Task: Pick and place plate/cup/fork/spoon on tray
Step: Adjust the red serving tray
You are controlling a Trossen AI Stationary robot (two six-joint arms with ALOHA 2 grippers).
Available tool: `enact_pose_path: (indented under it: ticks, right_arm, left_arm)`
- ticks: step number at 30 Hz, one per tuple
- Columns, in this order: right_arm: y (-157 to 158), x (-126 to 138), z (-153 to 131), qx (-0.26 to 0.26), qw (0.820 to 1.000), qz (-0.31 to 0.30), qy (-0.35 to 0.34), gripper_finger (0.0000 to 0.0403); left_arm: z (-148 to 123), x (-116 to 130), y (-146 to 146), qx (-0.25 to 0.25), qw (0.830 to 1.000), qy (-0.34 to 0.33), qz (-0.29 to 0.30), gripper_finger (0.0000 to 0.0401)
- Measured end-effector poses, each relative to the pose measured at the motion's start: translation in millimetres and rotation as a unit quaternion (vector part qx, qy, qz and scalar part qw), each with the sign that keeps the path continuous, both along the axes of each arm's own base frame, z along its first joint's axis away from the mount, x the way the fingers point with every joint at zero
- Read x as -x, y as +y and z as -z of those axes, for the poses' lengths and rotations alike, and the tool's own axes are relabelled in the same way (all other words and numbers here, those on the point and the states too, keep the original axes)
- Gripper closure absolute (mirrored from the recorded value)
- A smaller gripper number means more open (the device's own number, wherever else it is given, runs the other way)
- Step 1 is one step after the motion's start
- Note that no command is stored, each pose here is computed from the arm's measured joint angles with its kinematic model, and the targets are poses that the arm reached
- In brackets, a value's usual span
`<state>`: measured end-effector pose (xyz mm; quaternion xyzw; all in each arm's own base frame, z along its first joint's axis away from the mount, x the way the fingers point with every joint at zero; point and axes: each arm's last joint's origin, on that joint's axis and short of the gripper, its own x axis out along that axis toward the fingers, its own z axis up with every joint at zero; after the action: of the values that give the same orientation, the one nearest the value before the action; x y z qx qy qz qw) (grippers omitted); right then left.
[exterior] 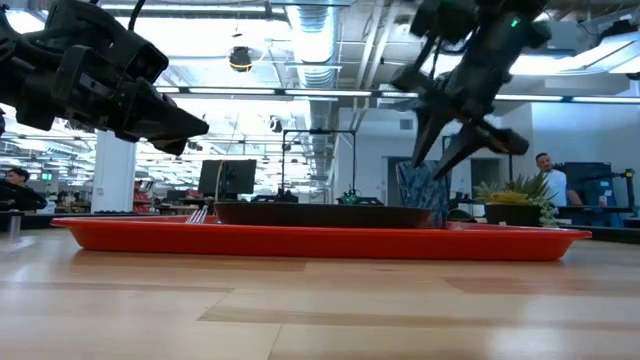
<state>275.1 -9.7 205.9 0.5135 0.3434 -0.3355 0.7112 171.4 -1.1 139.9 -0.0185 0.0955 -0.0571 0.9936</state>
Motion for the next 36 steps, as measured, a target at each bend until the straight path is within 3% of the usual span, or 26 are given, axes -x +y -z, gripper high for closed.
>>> enact_pose_path:
  ticks: [6,12,21,36]
  right_arm:
    - [32,12,10,0.061,0.98,-0.165,0.09,0.0311]
    - [57,9,34,0.068,0.951,-0.265,0.142,0.0393]
    - [93,18,49,0.04,0.92,-0.345,0.183,0.0387]
    - [108,28,49,0.046,0.909,-0.362,0.202,0.0391]
  left_arm:
    - [1,0,-1,0.002,1.0,0.004,0.01,0.0401]
    - [3,1,-1,-0.01,1.0,0.017,0.012,0.0401]
    - [4,1,0,0.007,1.0,0.02,0.007,0.0401]
    - [3,1,0,0.01,1.0,0.016,0.004,0.0401]
